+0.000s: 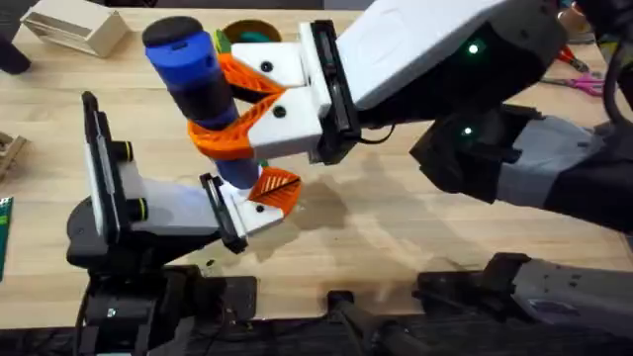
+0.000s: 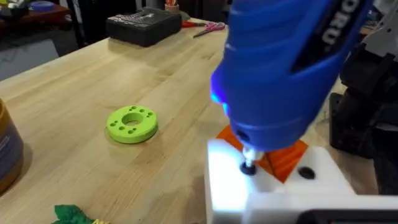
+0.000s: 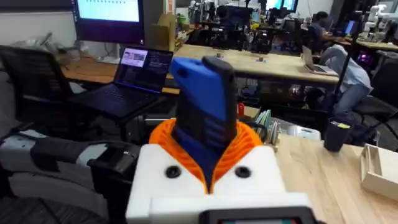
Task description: Pick up the gripper from the table and insert it into the empty holder that is missing its gripper. Then pick up a screw, insert it into the mounting hole, and use the screwdriver to tighten it. Finally, clean up the table by picking up the vegetable and placing it into the bucket.
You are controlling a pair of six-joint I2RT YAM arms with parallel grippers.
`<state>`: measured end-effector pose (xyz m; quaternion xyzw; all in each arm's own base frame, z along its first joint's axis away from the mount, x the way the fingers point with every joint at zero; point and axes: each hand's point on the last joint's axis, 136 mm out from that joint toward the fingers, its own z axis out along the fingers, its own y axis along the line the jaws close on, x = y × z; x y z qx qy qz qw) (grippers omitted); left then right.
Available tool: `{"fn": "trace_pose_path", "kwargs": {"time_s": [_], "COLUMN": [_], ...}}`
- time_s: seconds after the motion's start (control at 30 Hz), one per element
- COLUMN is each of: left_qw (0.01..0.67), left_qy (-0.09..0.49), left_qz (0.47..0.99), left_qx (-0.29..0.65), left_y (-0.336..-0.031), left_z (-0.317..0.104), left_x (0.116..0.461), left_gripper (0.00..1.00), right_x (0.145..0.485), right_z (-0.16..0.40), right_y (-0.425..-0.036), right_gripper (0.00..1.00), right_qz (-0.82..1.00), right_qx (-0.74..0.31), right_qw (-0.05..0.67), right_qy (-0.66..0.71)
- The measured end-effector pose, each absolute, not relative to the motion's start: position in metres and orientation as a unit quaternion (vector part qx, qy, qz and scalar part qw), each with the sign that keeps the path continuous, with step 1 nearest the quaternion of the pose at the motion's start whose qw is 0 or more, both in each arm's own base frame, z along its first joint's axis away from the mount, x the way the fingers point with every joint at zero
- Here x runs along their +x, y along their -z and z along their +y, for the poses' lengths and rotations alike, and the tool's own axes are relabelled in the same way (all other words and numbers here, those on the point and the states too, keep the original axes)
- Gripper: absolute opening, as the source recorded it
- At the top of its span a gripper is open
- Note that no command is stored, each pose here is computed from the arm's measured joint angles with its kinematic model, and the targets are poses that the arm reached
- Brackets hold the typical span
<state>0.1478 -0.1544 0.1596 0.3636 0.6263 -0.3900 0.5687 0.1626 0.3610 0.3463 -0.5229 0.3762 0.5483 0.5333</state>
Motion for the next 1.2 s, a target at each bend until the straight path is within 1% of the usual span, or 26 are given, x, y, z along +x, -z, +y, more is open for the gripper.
{"fn": "trace_pose_path", "kwargs": {"time_s": [0.67, 0.8, 0.93, 1.07, 1.2], "left_qw": [0.569, 0.569, 0.569, 0.569, 0.569], "left_qy": [0.39, 0.39, 0.39, 0.39, 0.39], "left_qz": [0.626, 0.626, 0.626, 0.626, 0.626], "left_qx": [0.364, 0.364, 0.364, 0.364, 0.364], "left_y": [-0.16, -0.16, -0.16, -0.16, -0.16], "left_z": [-0.154, -0.154, -0.154, -0.154, -0.154], "left_x": [0.148, 0.148, 0.148, 0.148, 0.148], "left_gripper": [0.009, 0.009, 0.009, 0.009, 0.009], "right_x": [0.163, 0.158, 0.16, 0.169, 0.201], "right_z": [0.361, 0.357, 0.355, 0.352, 0.351], "right_y": [-0.346, -0.364, -0.366, -0.368, -0.359], "right_gripper": [0.029, 0.029, 0.029, 0.029, 0.029], "right_qz": [0.375, 0.334, 0.34, 0.353, 0.432], "right_qx": [-0.524, -0.521, -0.515, -0.509, -0.491], "right_qw": [0.535, 0.566, 0.563, 0.562, 0.528], "right_qy": [-0.547, -0.544, -0.55, -0.549, -0.541]}}
